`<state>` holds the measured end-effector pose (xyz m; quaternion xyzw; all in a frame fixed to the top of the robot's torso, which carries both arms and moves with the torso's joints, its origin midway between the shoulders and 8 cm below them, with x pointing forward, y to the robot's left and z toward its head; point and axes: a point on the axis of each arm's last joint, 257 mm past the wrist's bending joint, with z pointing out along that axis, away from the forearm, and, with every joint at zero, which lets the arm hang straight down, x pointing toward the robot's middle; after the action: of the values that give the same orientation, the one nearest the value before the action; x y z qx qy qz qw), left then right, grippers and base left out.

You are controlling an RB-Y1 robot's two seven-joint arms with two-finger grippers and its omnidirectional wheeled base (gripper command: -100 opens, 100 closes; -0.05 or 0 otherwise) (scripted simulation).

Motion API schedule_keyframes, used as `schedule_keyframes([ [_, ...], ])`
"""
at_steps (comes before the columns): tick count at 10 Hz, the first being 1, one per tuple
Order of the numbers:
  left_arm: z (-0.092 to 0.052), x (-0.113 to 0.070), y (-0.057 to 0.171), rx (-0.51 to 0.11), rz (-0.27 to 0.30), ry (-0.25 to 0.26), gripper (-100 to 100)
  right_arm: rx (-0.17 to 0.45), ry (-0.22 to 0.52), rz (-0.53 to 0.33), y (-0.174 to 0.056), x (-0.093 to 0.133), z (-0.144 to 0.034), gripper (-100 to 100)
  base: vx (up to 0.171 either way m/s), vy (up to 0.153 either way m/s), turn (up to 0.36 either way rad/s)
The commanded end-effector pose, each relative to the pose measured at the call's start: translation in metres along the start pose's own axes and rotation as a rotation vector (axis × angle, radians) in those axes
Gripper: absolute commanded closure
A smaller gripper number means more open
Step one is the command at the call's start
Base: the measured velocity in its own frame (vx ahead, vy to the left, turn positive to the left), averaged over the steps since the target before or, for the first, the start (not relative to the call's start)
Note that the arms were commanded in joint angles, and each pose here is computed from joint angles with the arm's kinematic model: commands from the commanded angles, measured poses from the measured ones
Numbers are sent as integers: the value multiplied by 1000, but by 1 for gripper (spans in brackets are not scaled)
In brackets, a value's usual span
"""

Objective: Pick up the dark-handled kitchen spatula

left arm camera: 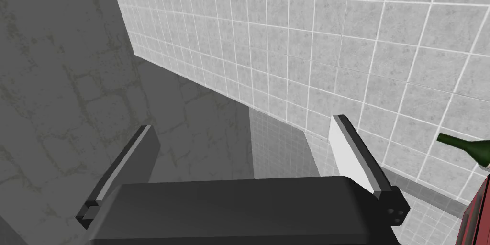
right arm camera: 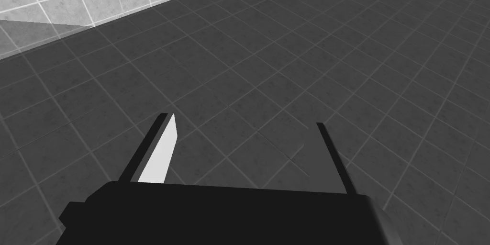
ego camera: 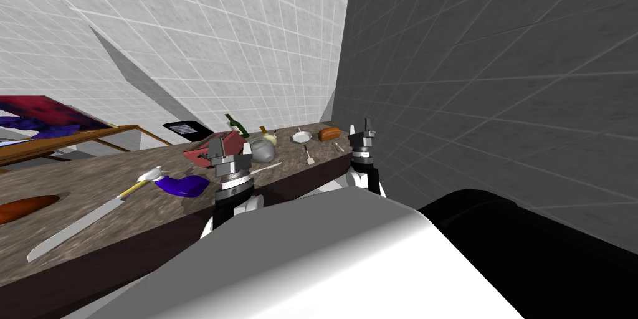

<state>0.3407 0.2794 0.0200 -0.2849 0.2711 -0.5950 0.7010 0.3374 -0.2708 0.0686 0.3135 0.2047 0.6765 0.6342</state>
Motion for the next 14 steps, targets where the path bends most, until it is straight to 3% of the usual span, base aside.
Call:
schedule_keyframes([
  [1, 1, 3, 2, -6, 8, 29, -100, 0, 0, 0, 0, 0, 0, 0, -9, 9, -43],
  [7, 11, 20, 23, -70, 45, 164, -100, 0, 0, 0, 0, 0, 0, 0, -28, 30, -98],
  [14, 16, 30, 71, -228, 93, 293, -100, 0, 0, 0, 0, 0, 0, 0, -33, 17, -147],
])
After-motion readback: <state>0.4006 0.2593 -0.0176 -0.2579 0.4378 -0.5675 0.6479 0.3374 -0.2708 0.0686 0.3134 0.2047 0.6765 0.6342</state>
